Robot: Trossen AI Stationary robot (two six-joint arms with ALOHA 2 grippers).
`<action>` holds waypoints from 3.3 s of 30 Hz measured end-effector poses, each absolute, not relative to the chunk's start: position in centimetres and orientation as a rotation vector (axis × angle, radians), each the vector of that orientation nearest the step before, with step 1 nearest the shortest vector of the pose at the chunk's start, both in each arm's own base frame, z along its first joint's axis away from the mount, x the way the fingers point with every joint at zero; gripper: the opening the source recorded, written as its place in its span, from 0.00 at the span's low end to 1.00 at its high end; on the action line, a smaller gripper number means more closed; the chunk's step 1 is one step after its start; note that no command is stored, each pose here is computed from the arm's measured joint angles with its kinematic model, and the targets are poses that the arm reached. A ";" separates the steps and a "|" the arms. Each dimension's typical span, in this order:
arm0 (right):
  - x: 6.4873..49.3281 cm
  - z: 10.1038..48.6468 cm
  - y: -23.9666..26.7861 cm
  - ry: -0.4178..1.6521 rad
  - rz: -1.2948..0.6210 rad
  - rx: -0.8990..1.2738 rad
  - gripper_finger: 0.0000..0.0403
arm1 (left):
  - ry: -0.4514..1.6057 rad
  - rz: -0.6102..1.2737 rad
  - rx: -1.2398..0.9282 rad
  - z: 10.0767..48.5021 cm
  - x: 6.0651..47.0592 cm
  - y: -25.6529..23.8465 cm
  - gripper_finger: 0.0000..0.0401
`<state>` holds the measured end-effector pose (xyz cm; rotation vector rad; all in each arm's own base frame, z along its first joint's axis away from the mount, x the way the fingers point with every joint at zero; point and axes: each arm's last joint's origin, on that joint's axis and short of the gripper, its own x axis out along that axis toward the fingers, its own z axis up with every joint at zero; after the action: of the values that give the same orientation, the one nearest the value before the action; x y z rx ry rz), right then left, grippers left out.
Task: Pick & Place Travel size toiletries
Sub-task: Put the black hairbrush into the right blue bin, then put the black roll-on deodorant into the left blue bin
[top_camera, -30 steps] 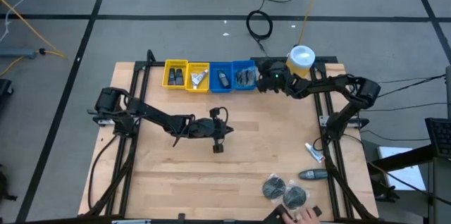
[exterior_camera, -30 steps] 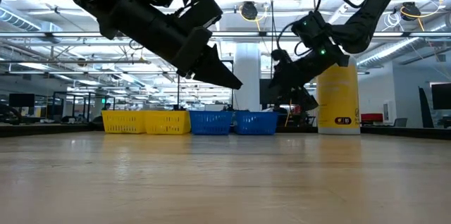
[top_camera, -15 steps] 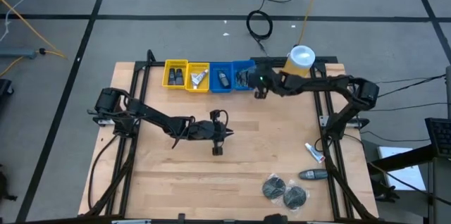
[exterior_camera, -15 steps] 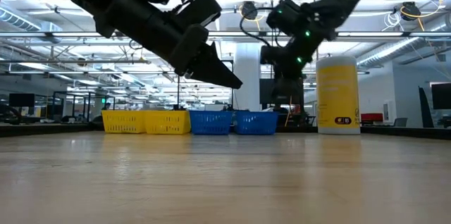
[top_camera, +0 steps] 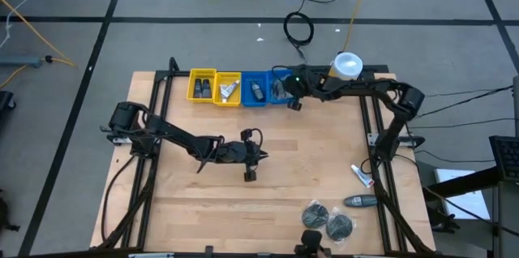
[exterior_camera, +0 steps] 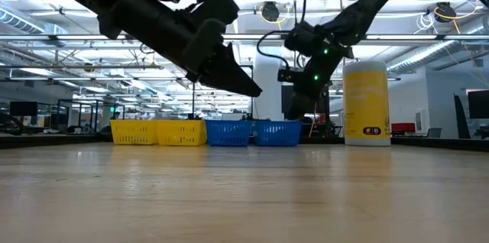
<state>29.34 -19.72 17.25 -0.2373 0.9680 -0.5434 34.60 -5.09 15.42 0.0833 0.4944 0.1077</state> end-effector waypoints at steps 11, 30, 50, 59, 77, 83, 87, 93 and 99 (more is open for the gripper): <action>30.6 16.6 -21.0 0.853 -0.573 -0.345 0.00 | 0.494 0.098 0.078 15.4 34.5 -5.5 0.08; 24.7 22.8 5.2 0.699 -0.430 -0.388 0.00 | 0.590 0.061 0.207 14.7 34.0 -5.6 0.08; 15.8 19.3 12.8 1.480 -0.246 0.383 0.19 | 0.553 0.092 0.157 15.0 34.3 -5.0 0.08; 15.2 19.4 12.9 1.696 -0.157 0.516 0.66 | 0.560 0.091 0.146 14.9 34.3 -5.2 0.08; 10.4 14.5 15.0 1.715 0.000 0.331 0.84 | 0.605 0.089 0.156 14.5 34.0 -5.1 0.08; 9.9 13.4 14.7 1.729 -0.034 0.316 0.82 | 0.603 0.090 0.155 14.5 34.0 -5.1 0.08; 10.3 13.3 14.6 1.708 -0.053 0.340 0.73 | 0.602 0.091 0.151 14.5 34.0 -5.1 0.08; 11.5 13.3 13.6 1.663 -0.193 0.472 0.52 | 0.602 0.084 0.160 14.6 34.0 -5.4 0.08; 14.2 13.7 13.1 1.487 -0.144 0.551 0.52 | 0.561 0.102 0.248 16.2 33.4 -6.6 0.08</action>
<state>14.17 13.07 13.71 0.5508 1.4875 -0.1439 33.36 -6.61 16.20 0.2479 0.5608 0.1022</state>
